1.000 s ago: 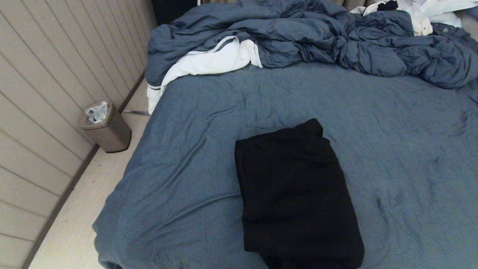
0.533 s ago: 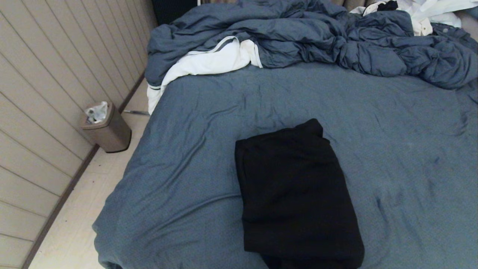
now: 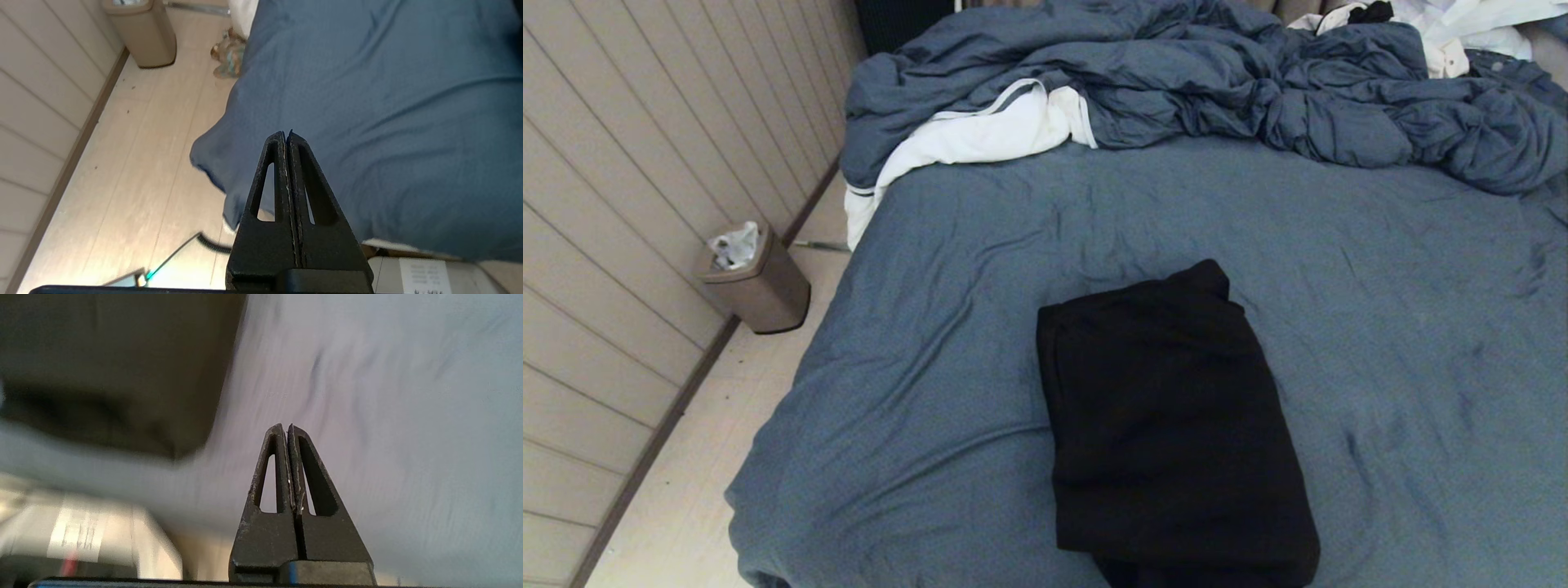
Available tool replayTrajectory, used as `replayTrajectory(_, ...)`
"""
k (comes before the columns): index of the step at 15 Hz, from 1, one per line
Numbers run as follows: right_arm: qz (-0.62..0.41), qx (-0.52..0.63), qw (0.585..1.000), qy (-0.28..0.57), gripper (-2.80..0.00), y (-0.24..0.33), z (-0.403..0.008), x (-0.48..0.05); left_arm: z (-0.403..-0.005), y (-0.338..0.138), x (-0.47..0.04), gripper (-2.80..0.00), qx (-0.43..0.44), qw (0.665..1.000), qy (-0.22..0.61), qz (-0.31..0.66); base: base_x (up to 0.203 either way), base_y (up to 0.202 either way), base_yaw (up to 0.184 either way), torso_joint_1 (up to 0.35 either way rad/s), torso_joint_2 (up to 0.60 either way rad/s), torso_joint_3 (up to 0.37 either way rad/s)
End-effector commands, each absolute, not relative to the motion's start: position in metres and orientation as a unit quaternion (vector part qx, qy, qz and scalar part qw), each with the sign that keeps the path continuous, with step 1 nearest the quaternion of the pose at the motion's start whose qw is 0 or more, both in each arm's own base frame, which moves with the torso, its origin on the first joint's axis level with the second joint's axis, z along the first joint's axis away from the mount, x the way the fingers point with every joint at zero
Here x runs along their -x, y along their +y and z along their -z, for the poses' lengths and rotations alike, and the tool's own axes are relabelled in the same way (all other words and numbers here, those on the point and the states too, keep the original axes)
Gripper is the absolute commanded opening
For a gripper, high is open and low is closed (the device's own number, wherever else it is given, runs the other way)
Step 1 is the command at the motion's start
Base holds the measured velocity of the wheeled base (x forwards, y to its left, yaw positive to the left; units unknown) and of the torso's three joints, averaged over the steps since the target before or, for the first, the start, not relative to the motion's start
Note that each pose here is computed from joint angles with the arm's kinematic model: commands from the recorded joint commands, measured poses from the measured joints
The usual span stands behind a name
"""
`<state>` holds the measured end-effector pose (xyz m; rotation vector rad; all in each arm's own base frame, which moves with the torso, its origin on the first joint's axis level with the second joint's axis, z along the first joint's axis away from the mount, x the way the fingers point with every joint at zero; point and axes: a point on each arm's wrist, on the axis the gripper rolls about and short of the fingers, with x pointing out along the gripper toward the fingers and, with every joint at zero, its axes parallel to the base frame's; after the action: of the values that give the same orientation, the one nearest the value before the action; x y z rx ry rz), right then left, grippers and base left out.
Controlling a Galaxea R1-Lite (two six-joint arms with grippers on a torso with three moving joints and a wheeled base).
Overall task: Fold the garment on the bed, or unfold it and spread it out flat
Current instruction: Unfold the black sweatshirt
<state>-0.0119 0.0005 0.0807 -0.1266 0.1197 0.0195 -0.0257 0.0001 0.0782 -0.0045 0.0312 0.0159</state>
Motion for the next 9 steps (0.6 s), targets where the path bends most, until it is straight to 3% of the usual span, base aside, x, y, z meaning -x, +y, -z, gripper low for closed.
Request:
replayTrajectory(1, -0.006, 0.056, 0.998, 0.007, -2.80, 0.0004, -0.0762, 0.0221, -0.0784, 0.0001, 0.0250, -2.80, 0.005, 1.000, 0.011, -0.009, 0.000, 0.000, 0.000, 0.000, 0.00, 0.000)
replayTrajectory(6, 0.007, 0.015, 1.000, 0.003, -2.80, -0.0004, -0.0754, 0.0225, -0.0753, -0.0006, 0.0226, -2.80, -0.065, 0.998, 0.002, 0.009, 0.000, 0.000, 0.000, 0.000, 0.00, 0.000)
replayTrajectory(9, 0.008, 0.013, 1.000, 0.003, -2.80, -0.0005, -0.0754, 0.0224, -0.0756, -0.0004, 0.0227, -2.80, -0.040, 0.999, 0.000, 0.006, 0.000, 0.000, 0.000, 0.000, 0.00, 0.000)
